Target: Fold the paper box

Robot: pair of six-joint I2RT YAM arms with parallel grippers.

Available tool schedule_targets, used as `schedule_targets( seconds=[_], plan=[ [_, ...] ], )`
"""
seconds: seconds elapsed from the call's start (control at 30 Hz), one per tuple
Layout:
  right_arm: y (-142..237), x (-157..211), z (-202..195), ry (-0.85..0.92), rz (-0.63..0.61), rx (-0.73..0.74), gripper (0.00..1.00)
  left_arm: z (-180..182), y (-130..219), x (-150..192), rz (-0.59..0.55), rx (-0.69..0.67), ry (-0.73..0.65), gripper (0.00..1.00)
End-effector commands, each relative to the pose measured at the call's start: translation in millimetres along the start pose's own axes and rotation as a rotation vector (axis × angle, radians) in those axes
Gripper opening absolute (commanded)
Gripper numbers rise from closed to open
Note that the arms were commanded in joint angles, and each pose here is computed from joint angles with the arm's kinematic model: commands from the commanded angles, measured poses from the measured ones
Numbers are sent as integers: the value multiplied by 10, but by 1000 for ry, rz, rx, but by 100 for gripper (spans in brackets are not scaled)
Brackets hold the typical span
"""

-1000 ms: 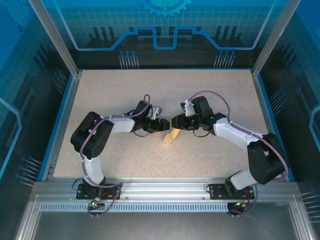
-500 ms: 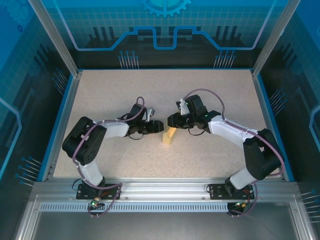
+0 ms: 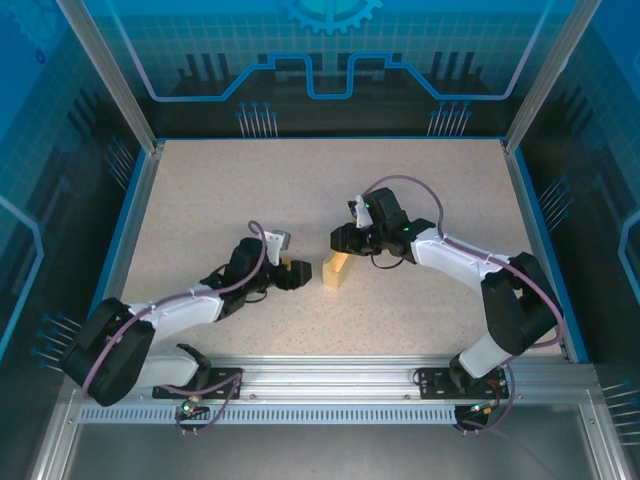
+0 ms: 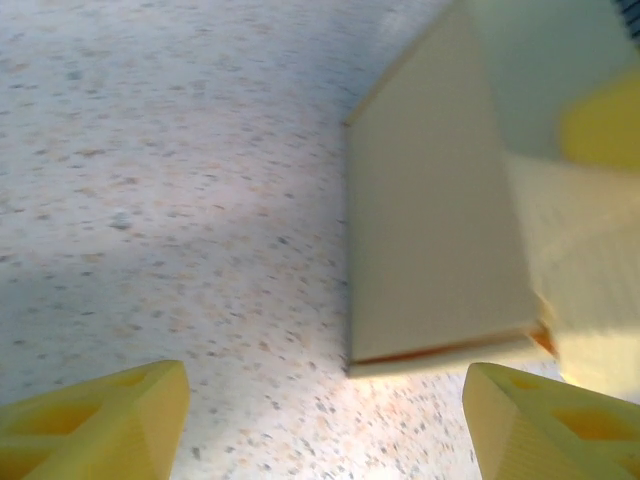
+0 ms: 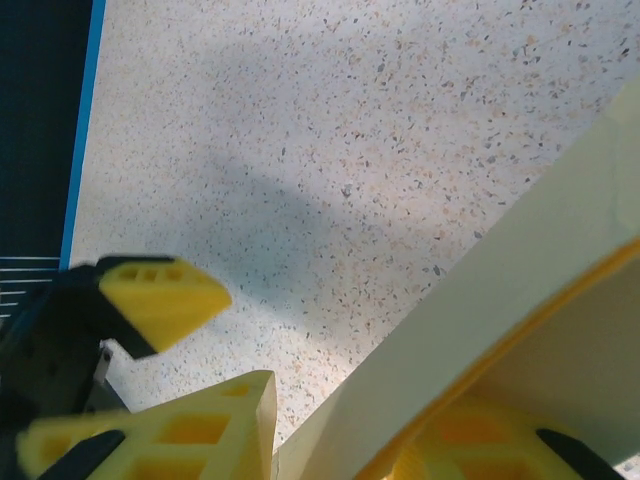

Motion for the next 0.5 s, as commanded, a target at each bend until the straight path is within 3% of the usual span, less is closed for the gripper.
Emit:
schedule_targets(
  seconds=[0.0, 0.13, 0.47],
  plan=[
    [-104, 201, -163, -40, 80, 70, 33, -258, 53, -116, -123, 40, -225, 74],
    [-104, 197, -165, -37, 81, 73, 33, -423, 19, -118, -167, 28, -364, 75],
    [-137, 215, -193, -43, 81, 72, 33, -675, -268, -33, -160, 46, -520, 76]
  ],
)
Point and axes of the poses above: each hand's point on the last joint's axis, 136 mm out from that joint toward the fingers, its own y axis back along the fingers, its own z axis along the line the jaws close on, x = y × z, the point moved 1 cm from there along y, back along the fingers, and after that the axes turned 1 degree about y, right-handed, at the moved point
